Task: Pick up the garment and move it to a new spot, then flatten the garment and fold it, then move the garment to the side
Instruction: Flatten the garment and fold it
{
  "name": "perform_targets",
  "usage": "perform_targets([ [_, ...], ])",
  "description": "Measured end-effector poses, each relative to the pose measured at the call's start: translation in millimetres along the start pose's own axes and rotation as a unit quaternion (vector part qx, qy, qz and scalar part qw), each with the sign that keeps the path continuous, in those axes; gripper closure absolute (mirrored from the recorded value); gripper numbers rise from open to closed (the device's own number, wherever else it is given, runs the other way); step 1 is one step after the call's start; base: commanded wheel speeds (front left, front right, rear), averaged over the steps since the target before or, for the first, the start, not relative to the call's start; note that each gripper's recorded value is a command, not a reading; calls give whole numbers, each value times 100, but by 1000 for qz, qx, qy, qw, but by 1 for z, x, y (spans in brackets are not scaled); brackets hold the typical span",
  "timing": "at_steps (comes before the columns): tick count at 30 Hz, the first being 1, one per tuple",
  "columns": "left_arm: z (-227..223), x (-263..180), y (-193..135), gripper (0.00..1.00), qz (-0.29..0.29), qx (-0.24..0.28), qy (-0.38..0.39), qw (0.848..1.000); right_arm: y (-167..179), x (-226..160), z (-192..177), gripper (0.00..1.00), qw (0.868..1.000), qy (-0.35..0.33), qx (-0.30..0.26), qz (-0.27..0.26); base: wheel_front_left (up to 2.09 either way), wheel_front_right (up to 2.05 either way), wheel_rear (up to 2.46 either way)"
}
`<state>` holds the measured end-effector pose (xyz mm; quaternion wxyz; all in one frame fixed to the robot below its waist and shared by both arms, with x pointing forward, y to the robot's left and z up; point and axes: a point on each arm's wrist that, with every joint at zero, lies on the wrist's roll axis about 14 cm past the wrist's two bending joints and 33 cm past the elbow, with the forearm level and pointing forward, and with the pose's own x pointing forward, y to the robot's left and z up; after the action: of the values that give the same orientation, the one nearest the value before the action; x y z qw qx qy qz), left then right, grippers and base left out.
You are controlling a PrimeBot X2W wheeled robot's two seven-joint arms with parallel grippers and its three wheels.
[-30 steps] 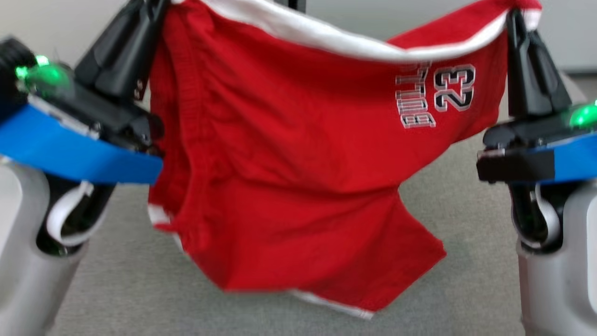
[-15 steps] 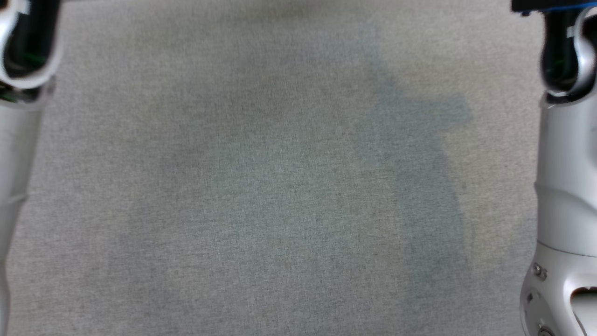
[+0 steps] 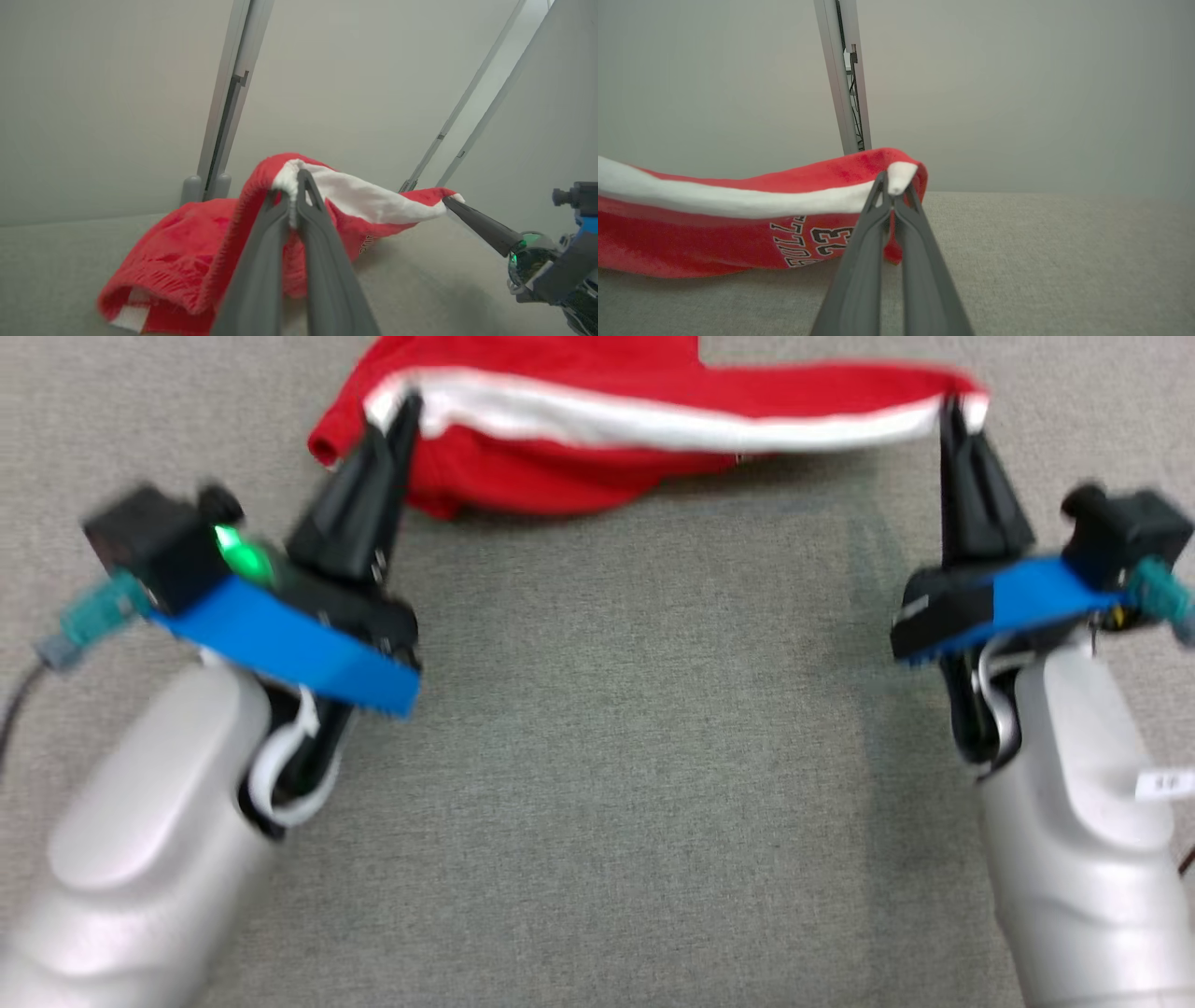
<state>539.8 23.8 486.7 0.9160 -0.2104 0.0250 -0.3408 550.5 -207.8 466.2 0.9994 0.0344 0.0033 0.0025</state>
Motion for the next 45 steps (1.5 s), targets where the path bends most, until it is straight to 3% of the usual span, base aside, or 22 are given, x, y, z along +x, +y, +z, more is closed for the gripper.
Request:
perform_targets([
  [8, -13, -52, -28, 100, 23, -27, 1, 999, 3, -55, -11, 100, 999, 12, 31, -7, 0, 0, 0],
  [18, 2, -97, -92, 100, -5, -20, -18, 1000, -6, -131, 29, 100, 996, -39, 71, -30, 0, 0, 0],
  [24, 0, -124, -122, 100, -13, -26, -13, 999, -29, -183, 47, 100, 995, -58, 56, -66, 0, 0, 0],
  [27, -9, -135, -133, 100, -7, -57, -3, 998, -35, -194, 51, 100, 995, -50, 35, -75, 0, 0, 0],
  [35, -39, -148, -115, 100, 69, -135, 15, 988, -32, -162, 37, 100, 998, -2, -13, -62, 0, 0, 0],
  [45, -53, -121, -46, 100, 166, -163, 10, 973, 20, -44, 14, 100, 996, 59, -63, 11, 0, 0, 0],
])
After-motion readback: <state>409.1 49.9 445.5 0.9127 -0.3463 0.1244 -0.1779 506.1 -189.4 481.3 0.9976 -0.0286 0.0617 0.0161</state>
